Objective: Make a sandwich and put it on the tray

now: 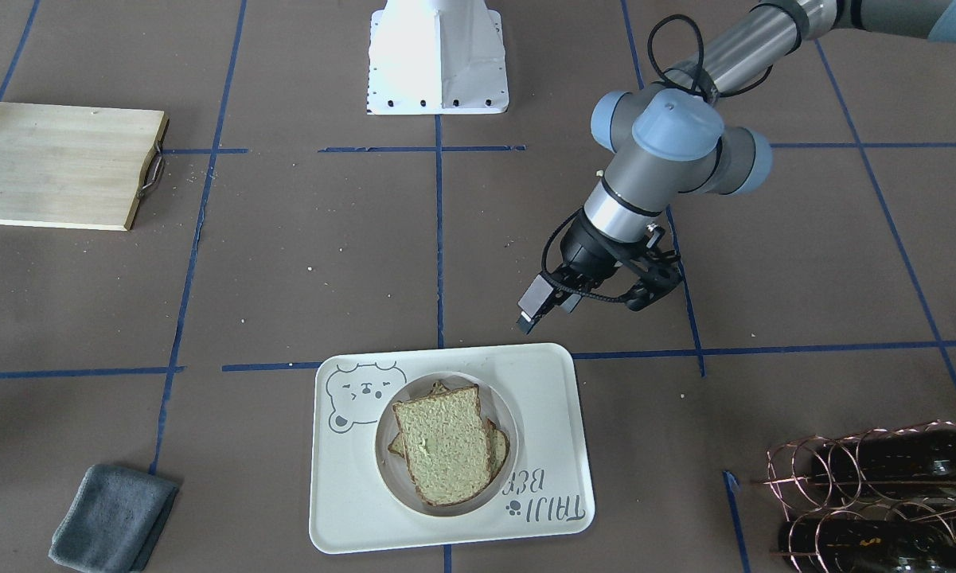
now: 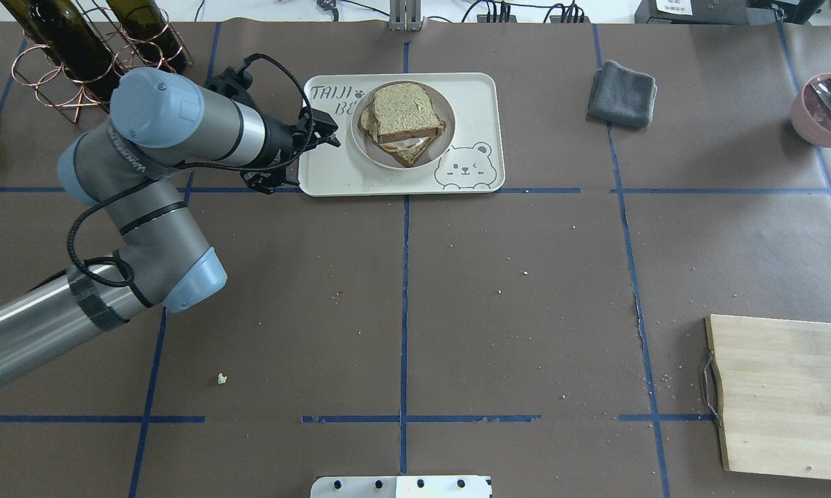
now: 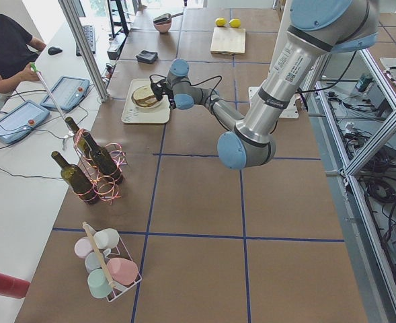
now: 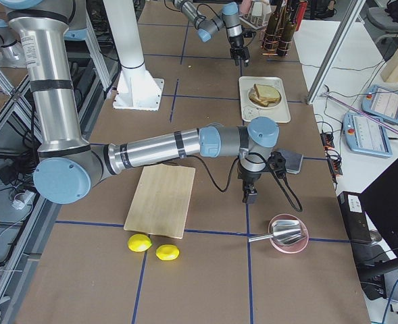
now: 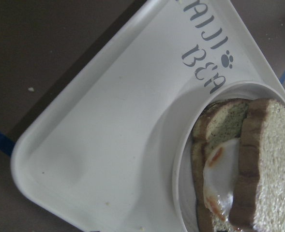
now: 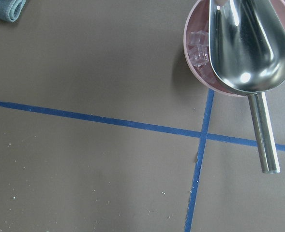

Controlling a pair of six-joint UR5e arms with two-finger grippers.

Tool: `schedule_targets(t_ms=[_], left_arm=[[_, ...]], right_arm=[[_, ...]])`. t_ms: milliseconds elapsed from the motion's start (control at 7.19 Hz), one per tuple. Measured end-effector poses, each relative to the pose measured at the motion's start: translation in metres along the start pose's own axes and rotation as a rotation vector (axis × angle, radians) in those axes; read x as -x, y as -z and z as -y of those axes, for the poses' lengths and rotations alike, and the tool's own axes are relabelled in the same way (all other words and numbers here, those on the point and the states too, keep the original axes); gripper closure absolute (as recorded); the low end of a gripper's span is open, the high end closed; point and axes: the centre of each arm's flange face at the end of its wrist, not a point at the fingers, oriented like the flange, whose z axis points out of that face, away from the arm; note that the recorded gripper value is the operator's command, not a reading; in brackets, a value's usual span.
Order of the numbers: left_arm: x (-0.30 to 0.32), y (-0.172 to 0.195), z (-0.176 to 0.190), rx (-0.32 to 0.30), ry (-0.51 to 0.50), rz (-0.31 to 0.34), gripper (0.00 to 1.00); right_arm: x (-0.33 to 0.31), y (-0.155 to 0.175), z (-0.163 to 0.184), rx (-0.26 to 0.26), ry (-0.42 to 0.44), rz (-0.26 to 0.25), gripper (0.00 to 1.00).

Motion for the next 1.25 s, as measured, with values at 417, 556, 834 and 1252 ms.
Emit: schedule_targets(t_ms=[417, 556, 834, 1252], left_arm=[[0.031, 0.077, 0.040, -0.076, -0.325, 0.167, 0.00], [0.048, 0.104, 0.063, -0.097, -0.439, 0.215, 0.00], [0.105, 0.154, 0.113, -0.122, -0.667, 0.308, 0.00], [0.213, 0.234, 0.212, -0.056, -0.853, 0.426, 0.00]], right_arm=[[-0.020, 0.000, -0.016, 0.001, -0.036, 0.003, 0.00], [-0.032, 0.001, -0.026, -0.002, -0.061, 0.009, 0.00], [-0.059, 0.006, -0.050, -0.016, -0.121, 0.047, 0.00], [-0.076, -0.001, -0.078, -0.043, -0.138, 0.077, 0.00]])
